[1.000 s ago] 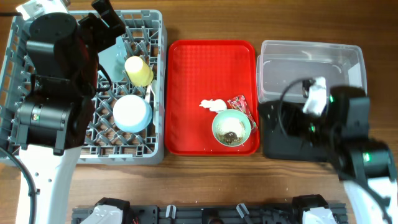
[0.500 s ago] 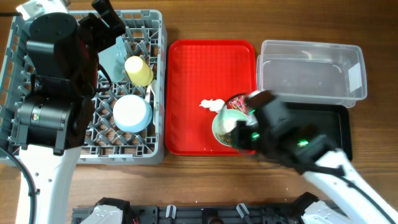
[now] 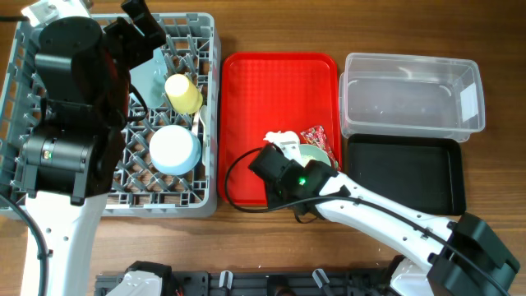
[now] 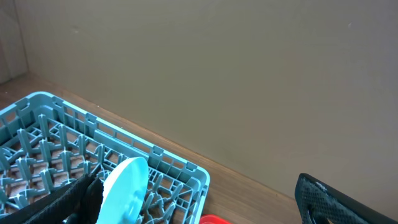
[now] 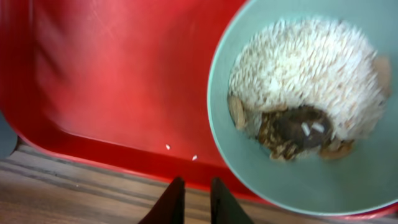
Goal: Sort waste into correct bins and load items into the dishwasher rack
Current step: 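Grasp the mint-green bowl rim with the right gripper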
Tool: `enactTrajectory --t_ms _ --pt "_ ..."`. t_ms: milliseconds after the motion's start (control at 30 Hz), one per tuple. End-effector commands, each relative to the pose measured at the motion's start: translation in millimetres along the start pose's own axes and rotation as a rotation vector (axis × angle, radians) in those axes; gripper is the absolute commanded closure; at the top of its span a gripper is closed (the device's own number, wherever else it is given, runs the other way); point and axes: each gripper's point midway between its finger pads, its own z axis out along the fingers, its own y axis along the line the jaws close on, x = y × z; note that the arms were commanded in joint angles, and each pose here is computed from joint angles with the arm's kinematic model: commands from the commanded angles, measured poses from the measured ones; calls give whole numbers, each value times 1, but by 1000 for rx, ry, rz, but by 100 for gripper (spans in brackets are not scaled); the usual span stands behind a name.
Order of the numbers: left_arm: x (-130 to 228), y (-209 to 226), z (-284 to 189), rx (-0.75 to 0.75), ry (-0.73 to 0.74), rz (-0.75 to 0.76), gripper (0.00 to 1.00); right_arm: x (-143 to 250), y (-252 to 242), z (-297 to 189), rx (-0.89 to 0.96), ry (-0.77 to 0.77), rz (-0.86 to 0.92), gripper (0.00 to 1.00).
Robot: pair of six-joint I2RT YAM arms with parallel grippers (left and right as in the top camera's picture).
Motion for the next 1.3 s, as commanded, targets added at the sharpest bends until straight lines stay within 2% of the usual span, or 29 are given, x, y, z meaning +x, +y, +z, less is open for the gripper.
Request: enactTrajectory --t_ms 0,233,533,700,867,1233,1267 --pt "-1 0 0 6 1 -15 0 -16 2 -7 18 -62 -79 78" --pt "-1 0 0 6 0 -15 0 -45 4 -11 35 -198 -57 70" --pt "-1 0 1 6 1 -15 0 -40 1 7 73 -164 -66 68" --pt "-1 0 0 6 1 -15 0 -39 -6 23 133 -154 -63 70" --pt "-1 0 0 6 1 -15 0 -38 -7 27 139 -147 -42 78" --pt "-1 0 0 6 1 -15 0 -30 -12 32 150 -129 -38 79" --pt "-1 0 0 6 1 -15 0 -30 -12 32 150 -129 -38 83"
